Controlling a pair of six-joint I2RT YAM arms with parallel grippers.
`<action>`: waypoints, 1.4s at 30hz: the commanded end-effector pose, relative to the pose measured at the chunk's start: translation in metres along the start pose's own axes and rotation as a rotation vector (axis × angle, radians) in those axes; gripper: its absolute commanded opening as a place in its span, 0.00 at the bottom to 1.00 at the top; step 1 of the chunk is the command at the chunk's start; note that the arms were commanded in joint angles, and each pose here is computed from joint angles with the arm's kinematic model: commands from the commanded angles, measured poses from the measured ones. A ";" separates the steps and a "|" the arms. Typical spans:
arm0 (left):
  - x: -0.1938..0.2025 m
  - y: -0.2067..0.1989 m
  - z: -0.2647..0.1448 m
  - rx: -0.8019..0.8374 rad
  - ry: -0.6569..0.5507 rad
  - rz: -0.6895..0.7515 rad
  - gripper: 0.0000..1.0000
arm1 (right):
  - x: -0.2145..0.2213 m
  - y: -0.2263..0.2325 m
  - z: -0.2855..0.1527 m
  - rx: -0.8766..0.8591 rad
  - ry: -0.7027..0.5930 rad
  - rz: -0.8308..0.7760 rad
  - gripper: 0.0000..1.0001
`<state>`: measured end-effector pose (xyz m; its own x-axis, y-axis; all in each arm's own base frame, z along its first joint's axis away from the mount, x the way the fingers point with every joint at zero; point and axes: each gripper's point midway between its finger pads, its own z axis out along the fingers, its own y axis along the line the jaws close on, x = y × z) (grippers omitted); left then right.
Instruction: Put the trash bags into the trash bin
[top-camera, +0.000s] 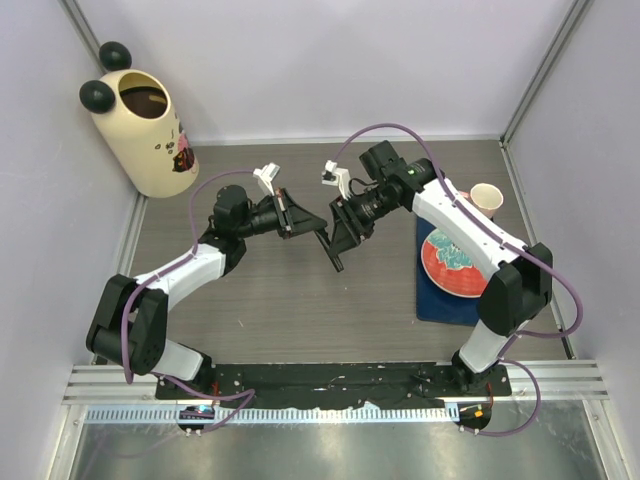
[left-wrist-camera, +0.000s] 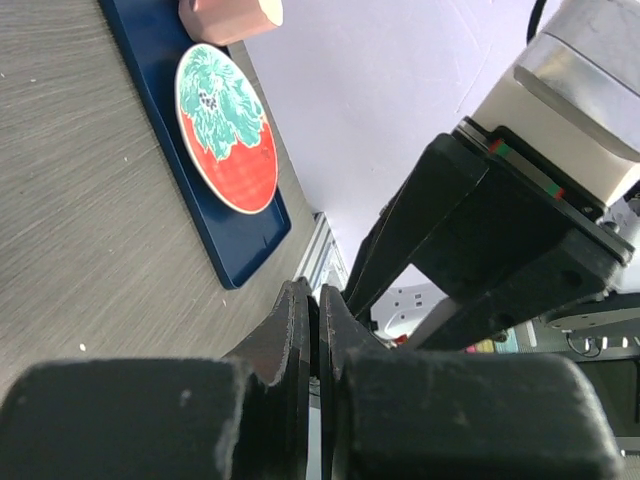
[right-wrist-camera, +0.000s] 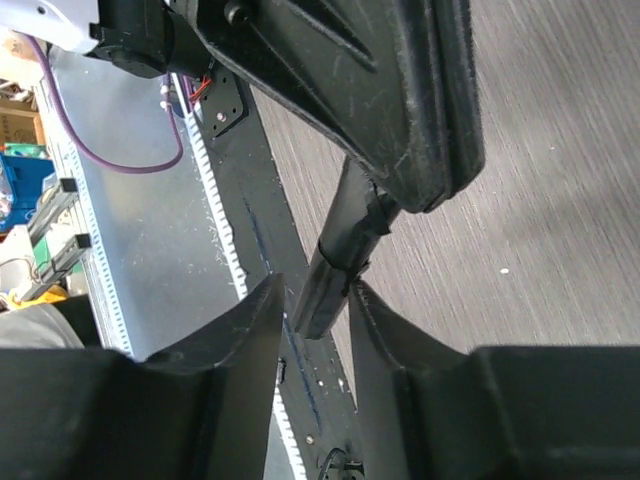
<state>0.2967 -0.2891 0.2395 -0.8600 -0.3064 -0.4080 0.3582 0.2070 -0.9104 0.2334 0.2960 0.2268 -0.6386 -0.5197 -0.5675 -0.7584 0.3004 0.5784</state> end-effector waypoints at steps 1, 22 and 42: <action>-0.017 -0.027 -0.002 0.058 -0.049 0.067 0.00 | -0.011 0.004 -0.004 0.013 -0.031 -0.038 0.33; -0.029 0.007 -0.009 -0.014 -0.084 -0.031 0.49 | -0.036 0.011 -0.016 0.037 -0.104 -0.118 0.01; -0.031 -0.024 -0.102 -0.143 -0.157 0.635 0.96 | -0.155 0.049 -0.045 -0.127 -0.474 -0.023 0.01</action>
<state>0.2854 -0.1825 0.2704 -0.5517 -0.3095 -0.7745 0.6118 0.4810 -0.6280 0.2851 0.3373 0.3124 -0.6487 -0.2635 -0.7140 -0.7607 0.2548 0.5970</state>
